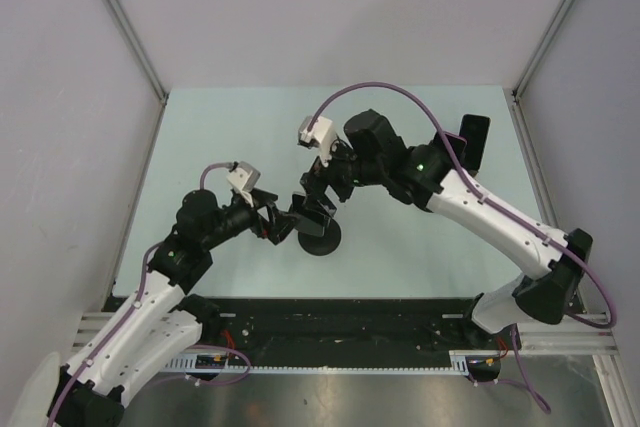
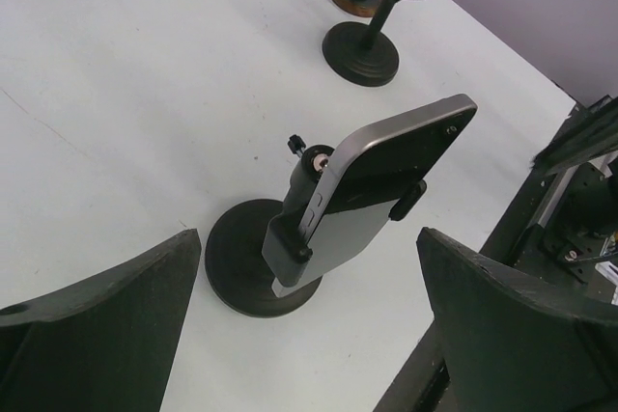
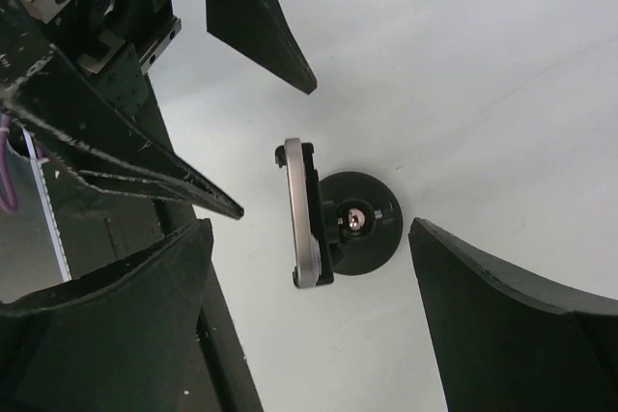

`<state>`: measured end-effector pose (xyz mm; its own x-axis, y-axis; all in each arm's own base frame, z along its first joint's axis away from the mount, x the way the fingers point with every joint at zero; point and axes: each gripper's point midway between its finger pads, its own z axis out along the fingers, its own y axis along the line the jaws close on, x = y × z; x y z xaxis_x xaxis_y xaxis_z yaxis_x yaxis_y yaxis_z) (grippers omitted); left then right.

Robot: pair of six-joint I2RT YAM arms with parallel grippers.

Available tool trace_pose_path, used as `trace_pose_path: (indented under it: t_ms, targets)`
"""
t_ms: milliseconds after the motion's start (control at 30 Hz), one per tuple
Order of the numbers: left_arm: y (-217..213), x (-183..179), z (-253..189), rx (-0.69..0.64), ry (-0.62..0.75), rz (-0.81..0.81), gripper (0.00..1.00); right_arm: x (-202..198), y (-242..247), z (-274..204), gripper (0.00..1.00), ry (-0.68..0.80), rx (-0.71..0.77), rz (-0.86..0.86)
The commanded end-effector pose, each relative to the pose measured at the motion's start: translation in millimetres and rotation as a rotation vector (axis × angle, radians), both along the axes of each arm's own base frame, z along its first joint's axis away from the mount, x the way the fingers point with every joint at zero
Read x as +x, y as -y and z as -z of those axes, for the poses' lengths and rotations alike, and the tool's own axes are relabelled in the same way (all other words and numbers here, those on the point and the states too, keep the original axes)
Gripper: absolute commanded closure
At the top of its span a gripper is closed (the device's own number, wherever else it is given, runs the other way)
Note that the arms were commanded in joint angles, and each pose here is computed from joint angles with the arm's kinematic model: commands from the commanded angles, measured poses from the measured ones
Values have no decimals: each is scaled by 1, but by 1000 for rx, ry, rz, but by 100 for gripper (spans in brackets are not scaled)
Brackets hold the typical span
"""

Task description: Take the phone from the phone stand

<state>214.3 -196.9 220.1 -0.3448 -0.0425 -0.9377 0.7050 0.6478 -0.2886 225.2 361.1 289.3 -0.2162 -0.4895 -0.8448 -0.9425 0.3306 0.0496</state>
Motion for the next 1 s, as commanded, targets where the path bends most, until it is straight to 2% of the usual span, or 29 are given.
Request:
trace_pose_path:
  t_ms: [0,167,367,500,567,767,967]
  targets:
    - [5,1,-25,-2,89,38,0,3,10,-31,12,53,126,135]
    - [4,6,-18,13,69,20,0,11,29,-9,11,20,157,333]
    - [-9,9,-20,-17,72,-76,0,-1,22,20,5,30,160,389]
    - [-21,8,-23,-34,105,-143,0,-10,18,60,4,27,140,410]
    - [-23,6,-25,-42,117,-148,0,-2,20,62,5,51,167,466]
    - [-22,5,-22,-64,81,-154,0,22,43,81,6,136,122,596]
    - [-17,4,-18,-61,63,-124,0,30,63,74,8,169,109,630]
